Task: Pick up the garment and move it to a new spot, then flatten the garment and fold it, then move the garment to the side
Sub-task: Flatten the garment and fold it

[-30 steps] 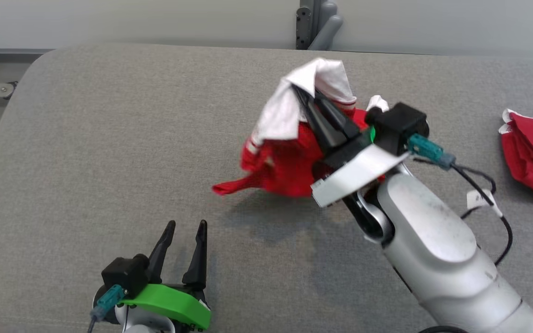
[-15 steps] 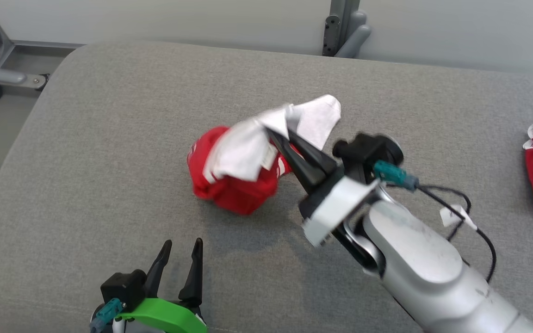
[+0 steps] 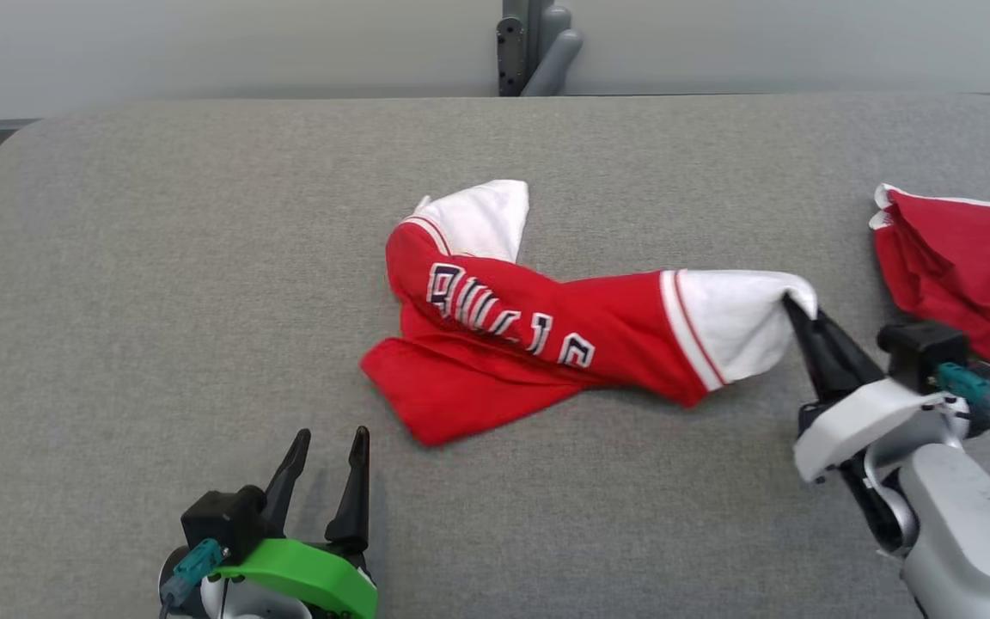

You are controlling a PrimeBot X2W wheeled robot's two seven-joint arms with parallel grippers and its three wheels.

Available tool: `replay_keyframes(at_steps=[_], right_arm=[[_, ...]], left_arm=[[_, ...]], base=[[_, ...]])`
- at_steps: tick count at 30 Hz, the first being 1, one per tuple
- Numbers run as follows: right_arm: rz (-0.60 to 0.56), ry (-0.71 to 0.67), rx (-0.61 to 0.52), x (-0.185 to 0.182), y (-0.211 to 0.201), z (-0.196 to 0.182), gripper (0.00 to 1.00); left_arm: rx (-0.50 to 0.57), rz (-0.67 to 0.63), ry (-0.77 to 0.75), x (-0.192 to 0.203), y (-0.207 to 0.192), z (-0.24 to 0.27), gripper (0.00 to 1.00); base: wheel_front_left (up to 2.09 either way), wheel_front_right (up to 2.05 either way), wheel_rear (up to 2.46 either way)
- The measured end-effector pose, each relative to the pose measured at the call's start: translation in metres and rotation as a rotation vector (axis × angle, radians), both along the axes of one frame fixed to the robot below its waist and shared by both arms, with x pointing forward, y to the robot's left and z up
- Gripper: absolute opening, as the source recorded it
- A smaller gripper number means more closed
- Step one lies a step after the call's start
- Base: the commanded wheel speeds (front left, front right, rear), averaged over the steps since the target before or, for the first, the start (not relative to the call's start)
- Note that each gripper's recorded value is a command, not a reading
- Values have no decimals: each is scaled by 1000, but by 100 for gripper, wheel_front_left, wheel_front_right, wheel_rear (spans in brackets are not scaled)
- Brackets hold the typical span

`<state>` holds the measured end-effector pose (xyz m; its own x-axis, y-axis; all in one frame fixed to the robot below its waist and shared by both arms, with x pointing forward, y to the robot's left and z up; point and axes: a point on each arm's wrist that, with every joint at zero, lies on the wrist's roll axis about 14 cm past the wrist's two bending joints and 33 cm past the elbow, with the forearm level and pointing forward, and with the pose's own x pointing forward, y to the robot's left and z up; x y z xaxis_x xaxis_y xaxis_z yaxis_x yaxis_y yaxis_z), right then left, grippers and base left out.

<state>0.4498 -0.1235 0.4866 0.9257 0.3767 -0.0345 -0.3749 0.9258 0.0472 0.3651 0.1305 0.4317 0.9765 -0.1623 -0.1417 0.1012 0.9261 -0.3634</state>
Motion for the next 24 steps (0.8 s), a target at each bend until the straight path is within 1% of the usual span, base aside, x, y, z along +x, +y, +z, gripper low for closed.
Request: replay_keyframes(at_steps=[1,2,3,4,5,7,11,14,20,24], right_arm=[[-53,1,0,1,-18,-1,0],[-97,2,-12,1,-33,-2,6],[-137,8,-26,0,-47,-5,37],[-176,24,-26,-3,-58,-11,96],[-208,49,-28,-7,-67,-19,100],[-234,72,-23,-13,-70,-27,100],[-290,39,32,-16,-77,-17,100],[-323,47,63,-27,-80,-20,100],[-323,32,99,-31,-71,-16,100],[-320,39,106,-30,-69,-20,100]], left_arm=[[-1,-15,-4,3,-5,1,100],[0,-27,-5,4,-8,1,100],[-1,-37,-5,6,-12,1,100],[-2,-47,-3,7,-15,0,100],[-1,-58,1,7,-18,-1,100],[-3,-77,5,8,-24,-2,100],[-10,-114,11,8,-37,-4,100],[-19,-135,15,12,-44,-4,100],[-9,-177,38,32,-58,-11,100],[15,-178,79,52,-58,-24,100]], base=[[0,0,0],[0,0,0],[0,0,0],[0,0,0],[0,0,0],[0,0,0],[0,0,0],[0,0,0],[0,0,0],[0,0,0]])
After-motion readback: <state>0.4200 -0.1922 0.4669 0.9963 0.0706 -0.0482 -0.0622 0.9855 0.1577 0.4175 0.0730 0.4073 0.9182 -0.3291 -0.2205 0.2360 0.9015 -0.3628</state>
